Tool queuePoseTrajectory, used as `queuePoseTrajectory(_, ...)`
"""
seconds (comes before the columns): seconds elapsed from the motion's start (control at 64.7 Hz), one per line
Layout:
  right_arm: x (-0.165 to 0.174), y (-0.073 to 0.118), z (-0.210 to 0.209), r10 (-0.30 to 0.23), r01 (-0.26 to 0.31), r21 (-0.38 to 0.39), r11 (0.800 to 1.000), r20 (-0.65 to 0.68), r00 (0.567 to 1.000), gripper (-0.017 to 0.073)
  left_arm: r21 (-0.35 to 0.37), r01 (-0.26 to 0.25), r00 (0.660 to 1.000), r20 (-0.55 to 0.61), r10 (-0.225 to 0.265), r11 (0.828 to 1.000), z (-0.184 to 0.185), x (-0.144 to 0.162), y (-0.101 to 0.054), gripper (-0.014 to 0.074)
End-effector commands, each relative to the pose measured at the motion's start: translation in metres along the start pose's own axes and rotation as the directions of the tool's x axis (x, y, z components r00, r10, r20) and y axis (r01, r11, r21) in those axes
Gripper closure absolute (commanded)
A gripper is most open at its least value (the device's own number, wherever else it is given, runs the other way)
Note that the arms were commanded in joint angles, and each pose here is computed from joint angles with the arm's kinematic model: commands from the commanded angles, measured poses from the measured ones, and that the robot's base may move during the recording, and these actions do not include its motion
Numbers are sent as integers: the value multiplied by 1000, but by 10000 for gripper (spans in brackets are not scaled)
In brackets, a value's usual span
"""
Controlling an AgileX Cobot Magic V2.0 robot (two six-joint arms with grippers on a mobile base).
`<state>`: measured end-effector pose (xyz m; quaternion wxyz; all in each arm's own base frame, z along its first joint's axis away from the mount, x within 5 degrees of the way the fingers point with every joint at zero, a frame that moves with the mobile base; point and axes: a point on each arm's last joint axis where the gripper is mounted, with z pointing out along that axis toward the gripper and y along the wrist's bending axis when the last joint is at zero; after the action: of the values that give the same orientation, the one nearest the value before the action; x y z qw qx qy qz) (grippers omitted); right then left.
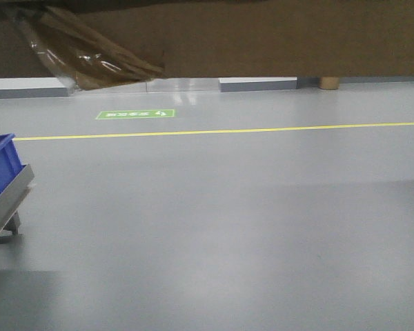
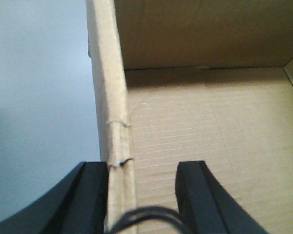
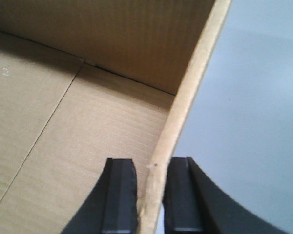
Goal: Grab carton from right shelf to conveyor
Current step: 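Hold the carton with both grippers while the base turns away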
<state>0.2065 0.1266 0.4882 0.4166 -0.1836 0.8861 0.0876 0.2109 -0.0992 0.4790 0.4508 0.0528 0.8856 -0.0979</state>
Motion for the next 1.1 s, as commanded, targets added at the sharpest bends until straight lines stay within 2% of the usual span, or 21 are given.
queuePoseTrajectory(0.0,-5,9,-3,2,4,-87,996,67,998,628,122,2,997,81,-12,992,-6,-7,-13,610)
queuePoseTrajectory(1.082,-5,9,-3,6,0,-97,995,65,998,628,122,2,997,81,-12,992,-6,-7,-13,610)
